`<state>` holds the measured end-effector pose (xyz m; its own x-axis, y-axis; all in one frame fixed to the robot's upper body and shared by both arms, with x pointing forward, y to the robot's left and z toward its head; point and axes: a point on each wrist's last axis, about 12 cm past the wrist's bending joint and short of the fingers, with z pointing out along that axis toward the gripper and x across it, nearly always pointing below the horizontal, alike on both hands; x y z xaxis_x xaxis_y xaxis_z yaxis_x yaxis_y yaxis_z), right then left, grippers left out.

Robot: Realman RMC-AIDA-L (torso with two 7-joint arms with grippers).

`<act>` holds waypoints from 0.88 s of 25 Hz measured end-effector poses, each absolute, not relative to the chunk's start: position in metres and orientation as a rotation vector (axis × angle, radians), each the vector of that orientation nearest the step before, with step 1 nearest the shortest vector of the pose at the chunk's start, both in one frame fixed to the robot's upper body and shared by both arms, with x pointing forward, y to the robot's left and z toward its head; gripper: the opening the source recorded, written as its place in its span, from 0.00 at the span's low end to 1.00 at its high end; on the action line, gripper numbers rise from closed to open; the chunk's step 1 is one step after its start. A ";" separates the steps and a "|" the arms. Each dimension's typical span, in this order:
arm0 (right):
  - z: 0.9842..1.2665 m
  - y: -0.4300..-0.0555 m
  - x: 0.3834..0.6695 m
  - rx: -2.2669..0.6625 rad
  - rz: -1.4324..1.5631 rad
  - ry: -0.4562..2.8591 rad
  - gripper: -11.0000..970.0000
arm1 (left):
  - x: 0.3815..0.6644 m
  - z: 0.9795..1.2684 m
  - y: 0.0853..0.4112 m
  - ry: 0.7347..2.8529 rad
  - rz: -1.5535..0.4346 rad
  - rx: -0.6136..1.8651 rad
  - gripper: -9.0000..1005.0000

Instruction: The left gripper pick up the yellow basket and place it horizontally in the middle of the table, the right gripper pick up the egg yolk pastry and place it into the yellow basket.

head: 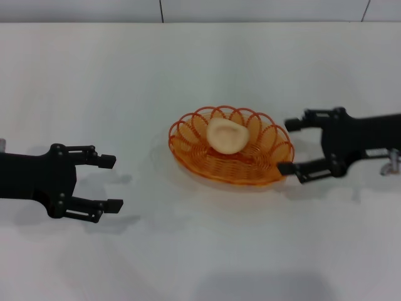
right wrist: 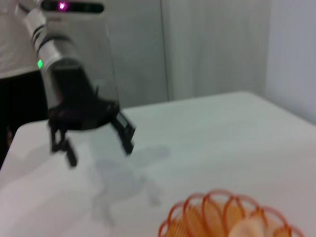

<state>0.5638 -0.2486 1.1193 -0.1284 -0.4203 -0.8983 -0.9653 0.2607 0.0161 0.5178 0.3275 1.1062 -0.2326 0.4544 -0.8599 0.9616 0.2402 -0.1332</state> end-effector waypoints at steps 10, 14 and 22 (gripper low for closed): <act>1.113 -0.273 0.544 -1.338 0.864 1.676 0.91 | 0.521 1.111 0.330 1.820 -0.901 1.301 0.86; 1.111 -0.274 0.542 -1.353 0.868 1.675 0.91 | 0.522 1.112 0.331 1.824 -0.899 1.302 0.86; 1.108 -0.279 0.540 -1.366 0.849 1.688 0.91 | 0.524 1.112 0.331 1.836 -0.890 1.306 0.86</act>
